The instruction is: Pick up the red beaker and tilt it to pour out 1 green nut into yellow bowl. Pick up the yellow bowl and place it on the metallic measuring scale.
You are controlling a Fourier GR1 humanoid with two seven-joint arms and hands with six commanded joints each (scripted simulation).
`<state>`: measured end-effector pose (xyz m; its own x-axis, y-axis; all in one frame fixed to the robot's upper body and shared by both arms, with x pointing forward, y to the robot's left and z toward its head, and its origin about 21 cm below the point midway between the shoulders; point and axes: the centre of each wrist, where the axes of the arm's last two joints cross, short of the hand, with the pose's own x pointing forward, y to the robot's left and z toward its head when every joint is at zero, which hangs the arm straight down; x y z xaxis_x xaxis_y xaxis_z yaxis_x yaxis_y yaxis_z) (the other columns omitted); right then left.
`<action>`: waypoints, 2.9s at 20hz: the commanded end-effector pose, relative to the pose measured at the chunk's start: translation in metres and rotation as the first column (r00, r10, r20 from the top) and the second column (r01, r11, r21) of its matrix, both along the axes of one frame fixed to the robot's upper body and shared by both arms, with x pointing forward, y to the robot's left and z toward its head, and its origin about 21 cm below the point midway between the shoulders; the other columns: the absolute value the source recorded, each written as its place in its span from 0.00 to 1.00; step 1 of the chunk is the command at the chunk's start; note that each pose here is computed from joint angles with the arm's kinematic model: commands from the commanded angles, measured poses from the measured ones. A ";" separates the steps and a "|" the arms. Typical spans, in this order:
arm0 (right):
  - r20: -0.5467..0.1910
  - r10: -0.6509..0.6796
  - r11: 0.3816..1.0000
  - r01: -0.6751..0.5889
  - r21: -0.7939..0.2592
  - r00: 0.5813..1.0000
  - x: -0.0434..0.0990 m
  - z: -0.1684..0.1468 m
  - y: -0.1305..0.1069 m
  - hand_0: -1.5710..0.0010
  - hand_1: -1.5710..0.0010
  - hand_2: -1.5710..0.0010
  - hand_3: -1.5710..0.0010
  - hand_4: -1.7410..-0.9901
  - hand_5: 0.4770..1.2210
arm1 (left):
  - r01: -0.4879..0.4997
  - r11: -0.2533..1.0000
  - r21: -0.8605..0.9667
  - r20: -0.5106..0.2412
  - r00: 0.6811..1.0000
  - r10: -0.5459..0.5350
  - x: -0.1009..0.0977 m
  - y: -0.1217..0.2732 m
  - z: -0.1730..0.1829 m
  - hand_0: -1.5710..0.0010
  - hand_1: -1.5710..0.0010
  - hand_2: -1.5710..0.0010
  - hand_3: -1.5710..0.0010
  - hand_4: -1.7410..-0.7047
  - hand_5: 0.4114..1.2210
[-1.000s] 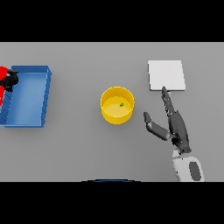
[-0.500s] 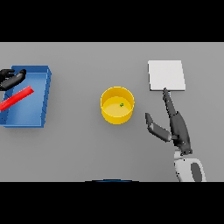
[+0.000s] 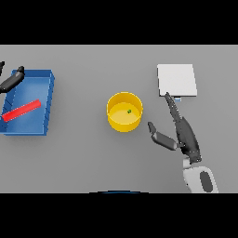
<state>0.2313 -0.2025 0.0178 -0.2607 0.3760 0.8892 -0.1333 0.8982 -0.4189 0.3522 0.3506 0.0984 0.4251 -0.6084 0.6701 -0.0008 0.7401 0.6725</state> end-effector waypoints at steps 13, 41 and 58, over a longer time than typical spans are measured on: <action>-0.130 0.512 0.461 -0.398 -0.793 0.849 0.065 0.051 0.033 1.00 1.00 1.00 1.00 0.70 0.31 | 0.036 0.999 -0.036 0.025 0.999 -0.035 0.000 -0.005 -0.001 1.00 1.00 1.00 1.00 0.99 0.33; -0.473 0.520 0.003 -0.556 -0.831 0.711 0.113 0.032 0.091 0.33 0.36 0.45 0.63 0.25 0.81 | 0.032 0.997 -0.072 0.037 0.999 -0.029 -0.010 0.007 0.000 1.00 1.00 1.00 1.00 0.99 0.35; -0.384 0.529 0.112 -0.511 -0.853 0.757 0.115 0.076 0.075 0.01 0.01 0.10 0.20 0.01 1.00 | 0.035 0.997 -0.063 0.029 0.999 -0.033 -0.010 0.006 0.001 1.00 1.00 1.00 1.00 0.98 0.35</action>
<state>0.3467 -0.1274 0.0938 -0.7525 0.6519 0.0939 -0.3871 -0.3224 -0.8639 0.3418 0.3562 0.0997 0.3860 -0.5782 0.7188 0.0071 0.7811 0.6244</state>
